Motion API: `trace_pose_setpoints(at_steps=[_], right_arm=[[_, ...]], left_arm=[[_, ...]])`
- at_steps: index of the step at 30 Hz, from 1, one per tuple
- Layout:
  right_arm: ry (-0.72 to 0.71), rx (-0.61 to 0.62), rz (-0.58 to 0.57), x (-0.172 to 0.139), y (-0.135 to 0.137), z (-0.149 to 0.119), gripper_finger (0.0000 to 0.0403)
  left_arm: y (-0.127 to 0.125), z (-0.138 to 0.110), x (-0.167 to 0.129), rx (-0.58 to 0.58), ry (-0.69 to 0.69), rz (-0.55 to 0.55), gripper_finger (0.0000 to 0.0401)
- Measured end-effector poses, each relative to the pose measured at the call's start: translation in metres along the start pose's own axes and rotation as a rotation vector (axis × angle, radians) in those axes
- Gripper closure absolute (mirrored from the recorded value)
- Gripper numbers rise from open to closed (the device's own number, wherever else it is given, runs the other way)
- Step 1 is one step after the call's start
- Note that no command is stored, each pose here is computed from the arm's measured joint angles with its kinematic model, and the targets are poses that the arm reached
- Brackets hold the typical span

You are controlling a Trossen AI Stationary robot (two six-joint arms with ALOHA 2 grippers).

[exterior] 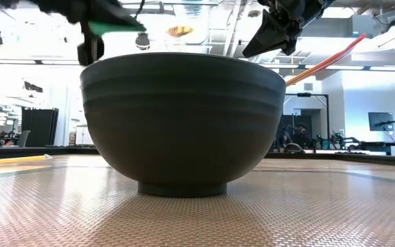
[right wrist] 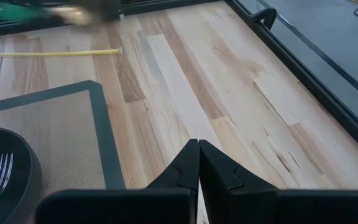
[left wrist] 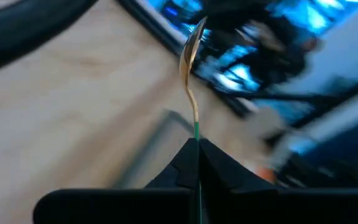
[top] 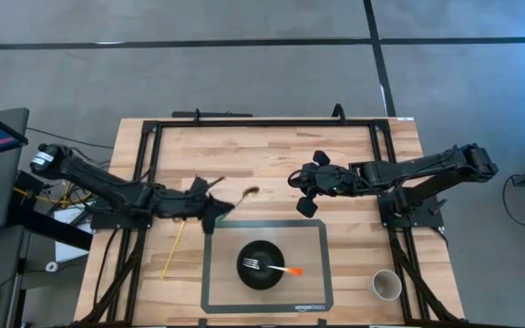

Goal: Pick & Place Utensil
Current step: Put the green spoon into the the black bowl

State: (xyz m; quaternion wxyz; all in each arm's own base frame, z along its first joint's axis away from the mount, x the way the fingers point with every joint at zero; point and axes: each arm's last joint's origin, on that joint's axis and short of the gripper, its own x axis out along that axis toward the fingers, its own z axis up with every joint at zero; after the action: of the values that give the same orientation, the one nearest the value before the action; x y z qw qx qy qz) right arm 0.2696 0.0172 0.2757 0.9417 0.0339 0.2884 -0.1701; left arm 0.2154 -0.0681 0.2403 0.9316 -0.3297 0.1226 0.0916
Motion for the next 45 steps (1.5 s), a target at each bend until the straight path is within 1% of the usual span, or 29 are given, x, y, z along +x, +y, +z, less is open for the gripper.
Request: trace_pose_setpoints(at_steps=[2, 4, 7, 10, 14, 17, 22, 25, 29, 36, 40, 45], right_arm=[[0.000, 0.000, 0.000, 0.000, 0.000, 0.000, 0.0402], [-0.001, 0.000, 0.000, 0.000, 0.000, 0.000, 0.0402], [-0.001, 0.000, 0.000, 0.000, 0.000, 0.000, 0.0402], [-0.001, 0.001, 0.000, 0.000, 0.000, 0.000, 0.0402], [-0.002, 0.001, 0.000, 0.000, 0.000, 0.000, 0.0402], [-0.005, -0.005, 0.001, 0.000, 0.000, 0.000, 0.0402], [-0.011, -0.020, -0.001, 0.000, -0.001, 0.001, 0.0402], [-0.011, -0.027, -0.001, 0.000, -0.001, 0.001, 0.0402], [-0.011, -0.059, -0.001, 0.000, -0.001, 0.001, 0.0402], [-0.011, -0.064, -0.001, 0.000, -0.001, 0.001, 0.0402], [-0.011, -0.064, -0.001, 0.000, -0.001, 0.001, 0.0402], [-0.011, -0.063, -0.001, 0.000, -0.001, 0.001, 0.0402]], left_arm=[[-0.014, -0.005, 0.002, -0.050, 0.064, -0.067, 0.0397], [-0.024, -0.015, 0.007, -0.108, 0.138, -0.093, 0.0397], [-0.032, -0.039, 0.020, -0.252, 0.280, -0.084, 0.0397], [-0.039, -0.064, 0.033, -0.393, 0.447, -0.051, 0.0397], [-0.048, -0.083, 0.046, -0.552, 0.633, -0.028, 0.0397], [-0.049, -0.086, 0.052, -0.659, 0.684, 0.011, 0.0397], [-0.039, -0.082, 0.062, -0.848, 0.729, 0.090, 0.0395], [-0.033, -0.081, 0.068, -0.926, 0.744, 0.136, 0.0395], [-0.022, -0.080, 0.078, -0.974, 0.735, 0.186, 0.0394], [-0.015, -0.075, 0.084, -0.995, 0.723, 0.202, 0.0392], [-0.015, -0.076, 0.084, -0.992, 0.723, 0.200, 0.0376], [-0.015, -0.076, 0.084, -0.962, 0.725, 0.188, 0.0349]])
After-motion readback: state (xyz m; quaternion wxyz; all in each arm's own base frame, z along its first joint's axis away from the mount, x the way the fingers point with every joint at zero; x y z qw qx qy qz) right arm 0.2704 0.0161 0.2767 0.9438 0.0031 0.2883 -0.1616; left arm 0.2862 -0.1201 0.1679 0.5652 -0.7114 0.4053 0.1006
